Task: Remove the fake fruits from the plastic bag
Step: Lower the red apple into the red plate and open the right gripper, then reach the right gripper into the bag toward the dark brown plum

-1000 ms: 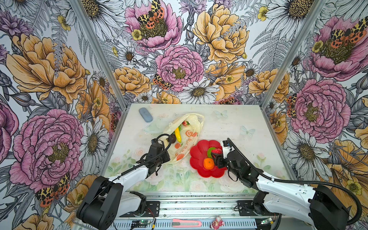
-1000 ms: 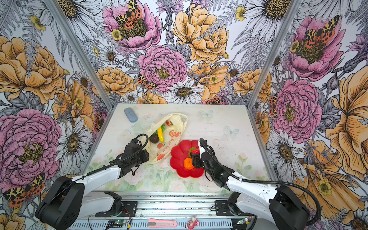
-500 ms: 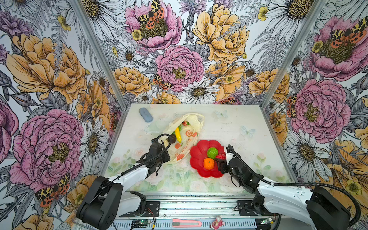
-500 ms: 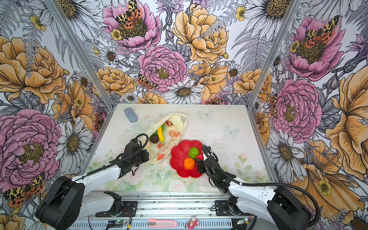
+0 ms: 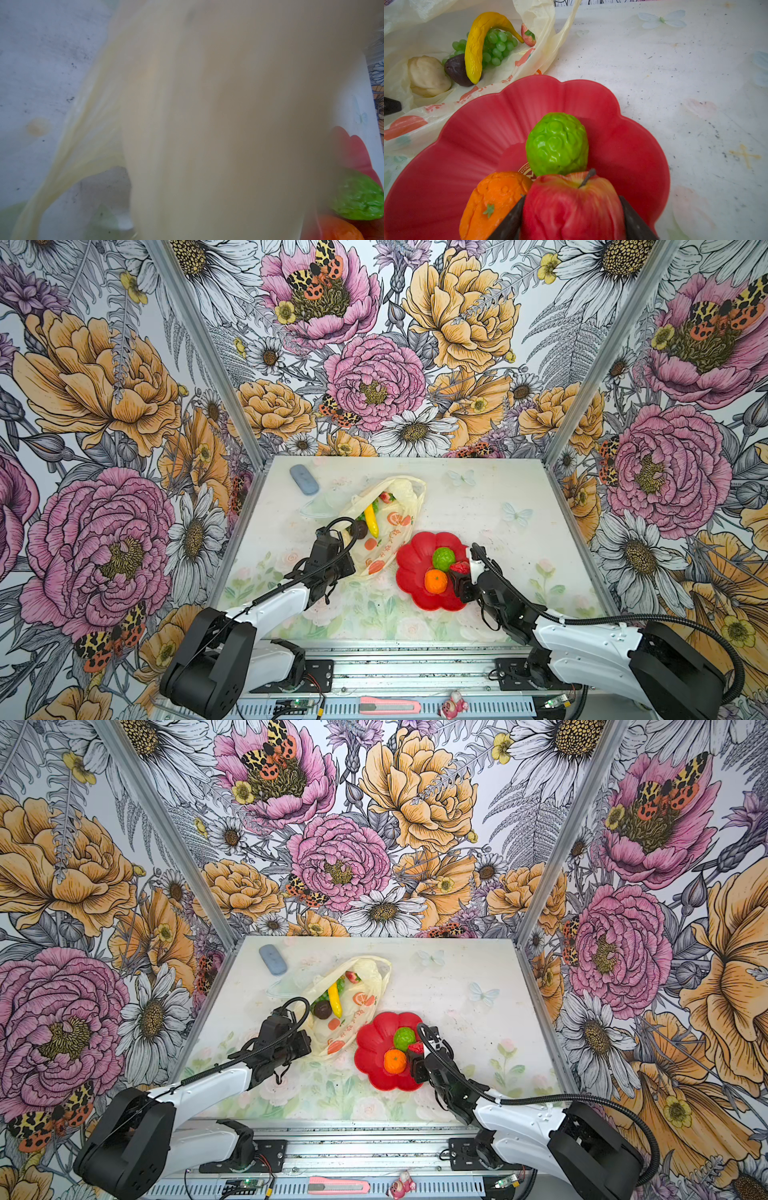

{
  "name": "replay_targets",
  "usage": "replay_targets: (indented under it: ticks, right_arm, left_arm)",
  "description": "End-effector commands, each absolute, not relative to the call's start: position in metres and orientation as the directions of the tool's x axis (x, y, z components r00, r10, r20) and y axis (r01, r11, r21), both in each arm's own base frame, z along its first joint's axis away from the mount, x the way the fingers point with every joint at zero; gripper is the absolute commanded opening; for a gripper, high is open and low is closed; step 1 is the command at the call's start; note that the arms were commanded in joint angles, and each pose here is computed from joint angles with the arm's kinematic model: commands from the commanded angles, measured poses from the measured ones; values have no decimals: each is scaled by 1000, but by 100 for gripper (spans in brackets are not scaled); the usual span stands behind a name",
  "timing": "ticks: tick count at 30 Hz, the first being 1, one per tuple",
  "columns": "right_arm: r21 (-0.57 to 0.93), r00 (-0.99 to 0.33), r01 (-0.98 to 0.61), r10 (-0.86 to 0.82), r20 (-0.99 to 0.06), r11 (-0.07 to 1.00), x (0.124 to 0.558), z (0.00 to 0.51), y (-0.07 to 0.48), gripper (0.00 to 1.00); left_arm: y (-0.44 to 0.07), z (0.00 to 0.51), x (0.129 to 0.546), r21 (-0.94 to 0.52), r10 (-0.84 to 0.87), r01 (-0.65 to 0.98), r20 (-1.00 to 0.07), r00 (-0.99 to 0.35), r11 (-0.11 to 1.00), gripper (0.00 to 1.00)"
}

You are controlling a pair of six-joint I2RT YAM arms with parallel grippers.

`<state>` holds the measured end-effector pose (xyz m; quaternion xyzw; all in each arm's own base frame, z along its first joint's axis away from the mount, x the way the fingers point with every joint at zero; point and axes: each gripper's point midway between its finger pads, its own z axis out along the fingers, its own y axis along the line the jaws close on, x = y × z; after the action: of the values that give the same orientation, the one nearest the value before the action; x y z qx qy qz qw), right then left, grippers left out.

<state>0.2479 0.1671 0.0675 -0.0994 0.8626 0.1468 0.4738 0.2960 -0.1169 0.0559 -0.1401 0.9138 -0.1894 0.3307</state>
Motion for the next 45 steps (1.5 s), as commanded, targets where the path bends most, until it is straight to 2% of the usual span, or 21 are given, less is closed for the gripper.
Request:
replay_targets:
  ticks: [1,14,25,30,32,39,45]
  right_arm:
    - [170,-498,-340,-24,-867,925,251,80,176,67]
    - [185,-508,-347,-18,-861,919,250,80,179,77]
    - [200,-508,-368,-16,-861,908,248,88,182,77]
    - [213,-492,-363,7,-870,907,249,105,181,90]
    - [211,-486,-348,17,-874,913,251,111,178,93]
    - [269,-495,-331,76,-865,904,267,144,190,93]
    - [415,-559,-329,179,-809,848,291,167,227,90]
  left_arm:
    - [-113,65,303,-421,-373,-124,-584,-721,899,9]
    - [-111,66,304,-413,-367,-123,-589,-720,902,9]
    - [-109,67,304,-408,-365,-123,-593,-717,905,9]
    - [-109,67,305,-410,-367,-125,-590,-719,904,9]
    - [-109,67,305,-411,-369,-126,-590,-718,903,9]
    - [-111,71,304,-432,-380,-120,-585,-716,894,7]
    - [-109,69,298,-444,-395,-129,-582,-711,887,3]
